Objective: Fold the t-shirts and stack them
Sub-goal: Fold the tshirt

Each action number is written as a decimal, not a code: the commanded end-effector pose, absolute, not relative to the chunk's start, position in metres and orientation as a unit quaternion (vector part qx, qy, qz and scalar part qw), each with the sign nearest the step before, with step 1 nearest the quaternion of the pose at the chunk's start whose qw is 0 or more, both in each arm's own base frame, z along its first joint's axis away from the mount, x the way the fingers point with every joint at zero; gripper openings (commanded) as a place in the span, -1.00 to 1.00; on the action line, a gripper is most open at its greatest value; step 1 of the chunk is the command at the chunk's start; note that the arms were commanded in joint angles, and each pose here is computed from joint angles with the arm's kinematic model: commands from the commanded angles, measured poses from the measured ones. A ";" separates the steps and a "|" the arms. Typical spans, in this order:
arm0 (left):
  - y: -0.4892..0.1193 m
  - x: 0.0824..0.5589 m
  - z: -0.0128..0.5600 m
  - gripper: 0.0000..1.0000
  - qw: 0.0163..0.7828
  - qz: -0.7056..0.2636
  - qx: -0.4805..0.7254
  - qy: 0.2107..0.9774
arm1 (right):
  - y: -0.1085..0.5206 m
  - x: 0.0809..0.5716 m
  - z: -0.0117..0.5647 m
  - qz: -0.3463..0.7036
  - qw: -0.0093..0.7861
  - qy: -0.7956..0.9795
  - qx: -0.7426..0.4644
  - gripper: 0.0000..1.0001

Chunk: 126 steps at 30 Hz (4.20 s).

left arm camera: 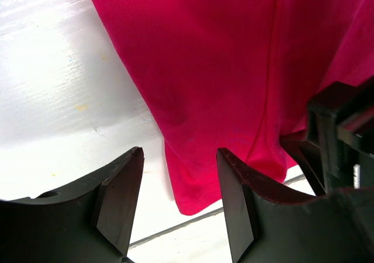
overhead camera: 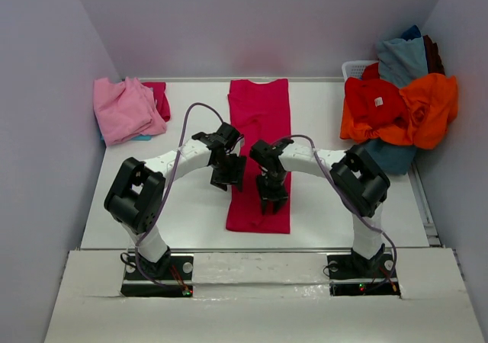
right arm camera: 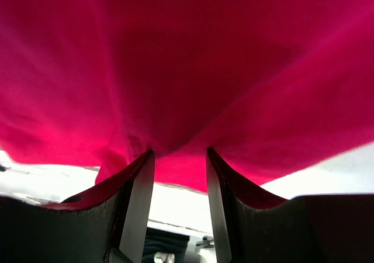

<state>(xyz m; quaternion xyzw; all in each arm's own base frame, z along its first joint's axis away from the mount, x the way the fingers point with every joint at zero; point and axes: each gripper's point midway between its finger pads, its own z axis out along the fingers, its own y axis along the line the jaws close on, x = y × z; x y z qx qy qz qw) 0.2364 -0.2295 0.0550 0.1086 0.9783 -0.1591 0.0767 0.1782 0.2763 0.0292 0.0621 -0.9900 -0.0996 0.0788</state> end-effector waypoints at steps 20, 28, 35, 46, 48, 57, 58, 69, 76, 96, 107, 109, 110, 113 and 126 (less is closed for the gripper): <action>-0.222 0.242 0.072 0.27 0.101 -0.145 0.096 0.980 | 0.327 0.204 0.042 -0.135 0.050 -0.985 0.100 -0.07; -0.213 0.234 0.072 0.27 0.096 -0.132 0.104 0.981 | 0.300 0.185 0.053 -0.116 0.049 -0.989 0.080 -0.02; -0.197 0.205 0.053 0.29 0.078 -0.141 0.075 0.984 | 0.277 0.162 0.056 -0.129 0.032 -0.990 0.045 0.19; -0.190 0.160 0.034 0.30 0.041 -0.184 0.054 0.981 | 0.275 0.135 0.035 -0.184 0.056 -0.981 0.017 0.27; -0.188 0.167 0.039 0.34 0.057 -0.184 0.044 0.980 | 0.269 0.129 0.028 -0.184 0.056 -0.981 0.006 0.32; -0.186 0.165 0.043 0.47 0.040 -0.268 -0.025 0.962 | 0.269 0.133 0.029 -0.216 0.013 -0.976 -0.031 0.48; -0.187 0.167 0.044 0.47 0.042 -0.279 -0.030 0.959 | 0.268 0.133 0.029 -0.216 0.010 -0.976 -0.035 0.48; -0.193 0.139 0.038 0.47 -0.021 -0.377 -0.097 0.921 | 0.258 0.130 0.026 -0.240 0.002 -0.960 -0.143 0.49; -0.196 0.132 0.037 0.48 -0.027 -0.404 -0.120 0.906 | 0.232 0.118 0.023 -0.236 -0.023 -0.949 -0.205 0.49; -0.194 0.147 0.034 0.48 -0.023 -0.418 -0.172 0.892 | 0.253 0.138 0.015 -0.323 -0.063 -0.916 -0.229 0.47; -0.190 0.148 0.017 0.48 -0.044 -0.408 -0.181 0.894 | 0.241 0.124 0.005 -0.303 -0.038 -0.918 -0.255 0.45; -0.191 0.148 0.015 0.47 -0.048 -0.407 -0.180 0.894 | 0.239 0.121 0.003 -0.292 -0.031 -0.921 -0.255 0.45; -0.190 0.148 0.014 0.47 -0.050 -0.406 -0.180 0.894 | 0.239 0.121 0.002 -0.287 -0.028 -0.923 -0.255 0.44; -0.190 0.151 0.011 0.46 -0.049 -0.399 -0.176 0.899 | 0.243 0.122 0.000 -0.286 -0.021 -0.924 -0.252 0.39; -0.188 0.149 0.005 0.38 -0.061 -0.396 -0.175 0.899 | 0.241 0.111 -0.014 -0.279 0.011 -0.921 -0.272 0.09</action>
